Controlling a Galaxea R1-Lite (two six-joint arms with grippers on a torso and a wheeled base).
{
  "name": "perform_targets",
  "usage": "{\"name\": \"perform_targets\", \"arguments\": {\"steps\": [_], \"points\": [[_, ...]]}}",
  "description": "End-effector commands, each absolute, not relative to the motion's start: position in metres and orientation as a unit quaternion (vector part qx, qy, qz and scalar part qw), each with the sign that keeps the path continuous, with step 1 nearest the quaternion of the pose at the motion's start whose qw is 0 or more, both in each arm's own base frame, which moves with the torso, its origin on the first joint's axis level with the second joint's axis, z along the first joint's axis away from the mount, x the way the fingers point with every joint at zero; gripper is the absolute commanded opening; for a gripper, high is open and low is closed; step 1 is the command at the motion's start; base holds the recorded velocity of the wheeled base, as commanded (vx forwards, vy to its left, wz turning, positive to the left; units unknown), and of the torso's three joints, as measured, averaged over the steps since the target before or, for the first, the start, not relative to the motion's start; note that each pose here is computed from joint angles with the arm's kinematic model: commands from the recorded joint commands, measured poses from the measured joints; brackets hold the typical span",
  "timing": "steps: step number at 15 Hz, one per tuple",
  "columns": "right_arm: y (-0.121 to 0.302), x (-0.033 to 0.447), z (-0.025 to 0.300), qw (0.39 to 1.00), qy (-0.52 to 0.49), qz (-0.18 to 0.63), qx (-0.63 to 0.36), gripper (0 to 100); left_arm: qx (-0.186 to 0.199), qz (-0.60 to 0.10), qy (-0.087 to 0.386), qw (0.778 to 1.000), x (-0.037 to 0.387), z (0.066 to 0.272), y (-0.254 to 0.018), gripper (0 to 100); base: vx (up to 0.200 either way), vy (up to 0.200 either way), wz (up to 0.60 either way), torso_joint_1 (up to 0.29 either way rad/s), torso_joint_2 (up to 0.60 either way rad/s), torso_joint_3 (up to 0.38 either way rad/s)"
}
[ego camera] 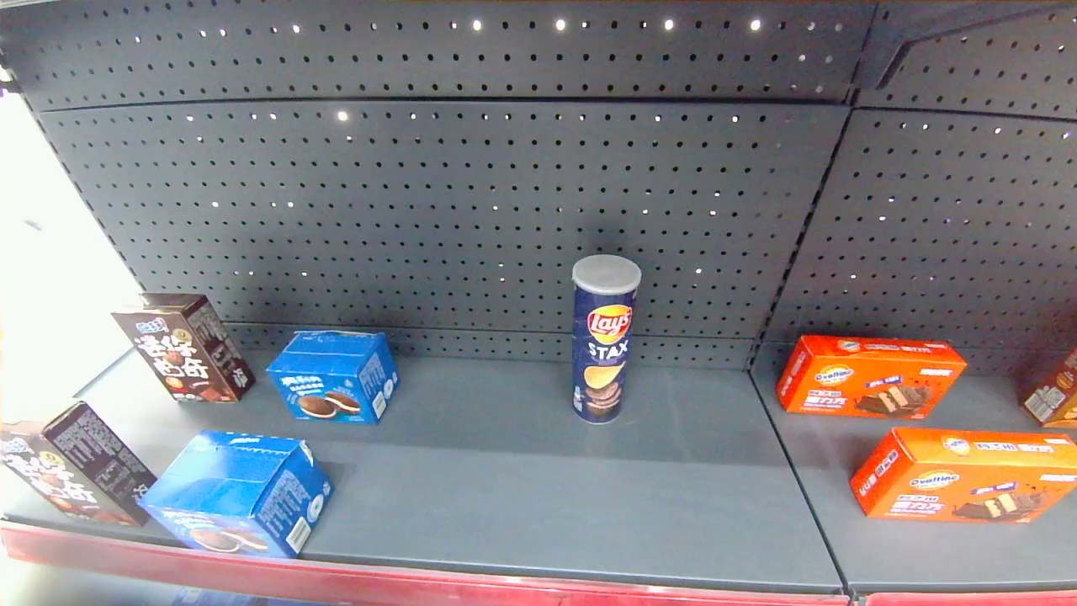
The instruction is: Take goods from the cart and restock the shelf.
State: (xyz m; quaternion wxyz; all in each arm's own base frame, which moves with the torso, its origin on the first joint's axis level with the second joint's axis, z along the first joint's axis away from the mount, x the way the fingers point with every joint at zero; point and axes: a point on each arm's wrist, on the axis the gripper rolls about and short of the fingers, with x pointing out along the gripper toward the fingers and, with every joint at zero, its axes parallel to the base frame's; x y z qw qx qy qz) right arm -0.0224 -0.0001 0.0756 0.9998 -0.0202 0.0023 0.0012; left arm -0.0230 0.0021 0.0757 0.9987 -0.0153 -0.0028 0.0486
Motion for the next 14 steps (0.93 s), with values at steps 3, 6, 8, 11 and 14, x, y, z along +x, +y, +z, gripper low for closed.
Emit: {"name": "perform_targets", "arguments": {"steps": [3, 6, 8, 11, 14], "points": [[0.0000, -0.0225, 0.0757, 1.000, 0.001, 0.002, -0.020, 100, -0.015, 0.049, -0.002, 0.999, -0.0229, 0.0758, 0.0021, 100, 0.000, 0.000, 0.00, 0.000, 0.00, 0.000], [0.0000, -0.0227, 0.0756, 1.000, 0.007, 0.002, -0.018, 100, -0.015, 0.049, -0.002, 0.999, -0.0229, 0.0758, 0.0021, 100, 0.000, 0.000, 0.00, 0.000, 0.00, 0.000], [0.0001, -0.0238, 0.0764, 0.999, 0.029, 0.005, -0.018, 100, -0.015, 0.049, -0.002, 0.999, -0.0229, 0.0758, 0.0021, 100, 0.000, 0.000, 0.00, 0.000, 0.00, 0.000], [0.0000, -0.0207, 0.0778, 0.998, 0.054, 0.006, -0.016, 100, -0.015, 0.049, -0.002, 0.999, -0.0229, 0.0758, 0.0021, 100, 0.000, 0.000, 0.00, 0.000, 0.00, 0.000], [-0.0002, -0.0225, 0.0779, 0.999, 0.041, 0.014, -0.017, 100, -0.015, 0.049, -0.002, 0.999, -0.0229, 0.0758, 0.0021, 100, 0.000, 0.000, 0.00, 0.000, 0.00, 0.000]]}}
